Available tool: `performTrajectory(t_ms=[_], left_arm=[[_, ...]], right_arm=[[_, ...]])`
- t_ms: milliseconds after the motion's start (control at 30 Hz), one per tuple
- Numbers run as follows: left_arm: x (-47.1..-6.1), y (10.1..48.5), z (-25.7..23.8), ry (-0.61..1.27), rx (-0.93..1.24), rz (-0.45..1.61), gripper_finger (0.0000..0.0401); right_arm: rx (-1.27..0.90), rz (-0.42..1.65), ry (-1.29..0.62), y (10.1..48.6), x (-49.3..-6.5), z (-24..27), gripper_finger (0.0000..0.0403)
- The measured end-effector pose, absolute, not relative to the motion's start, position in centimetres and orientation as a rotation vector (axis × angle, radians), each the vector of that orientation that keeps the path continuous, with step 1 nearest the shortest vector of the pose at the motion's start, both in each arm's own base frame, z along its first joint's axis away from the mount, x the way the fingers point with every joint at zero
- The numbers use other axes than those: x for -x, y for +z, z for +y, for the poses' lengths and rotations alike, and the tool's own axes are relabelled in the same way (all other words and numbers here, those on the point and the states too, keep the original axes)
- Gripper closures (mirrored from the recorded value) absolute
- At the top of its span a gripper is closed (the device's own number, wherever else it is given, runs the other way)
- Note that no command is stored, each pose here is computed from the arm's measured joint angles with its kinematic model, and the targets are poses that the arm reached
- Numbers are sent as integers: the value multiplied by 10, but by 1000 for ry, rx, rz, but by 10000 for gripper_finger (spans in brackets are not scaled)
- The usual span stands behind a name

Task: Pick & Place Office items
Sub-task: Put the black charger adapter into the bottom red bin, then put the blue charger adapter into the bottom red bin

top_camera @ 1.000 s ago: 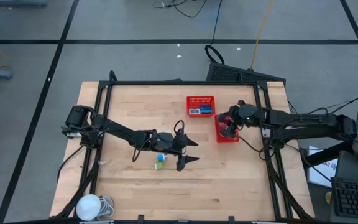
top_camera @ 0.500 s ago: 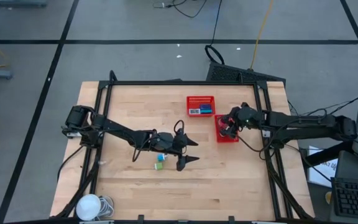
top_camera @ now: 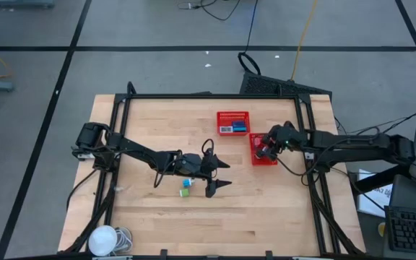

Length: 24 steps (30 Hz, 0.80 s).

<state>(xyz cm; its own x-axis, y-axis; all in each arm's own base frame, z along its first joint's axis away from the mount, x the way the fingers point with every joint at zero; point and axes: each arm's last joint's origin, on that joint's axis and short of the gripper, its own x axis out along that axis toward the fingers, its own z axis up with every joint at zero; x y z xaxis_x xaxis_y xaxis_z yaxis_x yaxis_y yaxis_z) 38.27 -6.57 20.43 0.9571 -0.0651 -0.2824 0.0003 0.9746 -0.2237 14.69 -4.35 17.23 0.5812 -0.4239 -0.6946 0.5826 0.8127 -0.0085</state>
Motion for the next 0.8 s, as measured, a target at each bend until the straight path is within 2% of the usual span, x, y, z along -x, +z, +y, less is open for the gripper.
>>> performTrajectory(t_ms=[467, 667, 800], left_arm=[[-383, 204, -66, -33, 226, 292, 77], [-383, 204, -65, -32, 228, 292, 77], [-383, 204, -65, -32, 226, 292, 77]], right_arm=[[-219, 798, -569, 160, -158, -46, 270], [-216, 797, -569, 160, -159, -46, 161], [-213, 772, -566, 162, -160, -46, 115]])
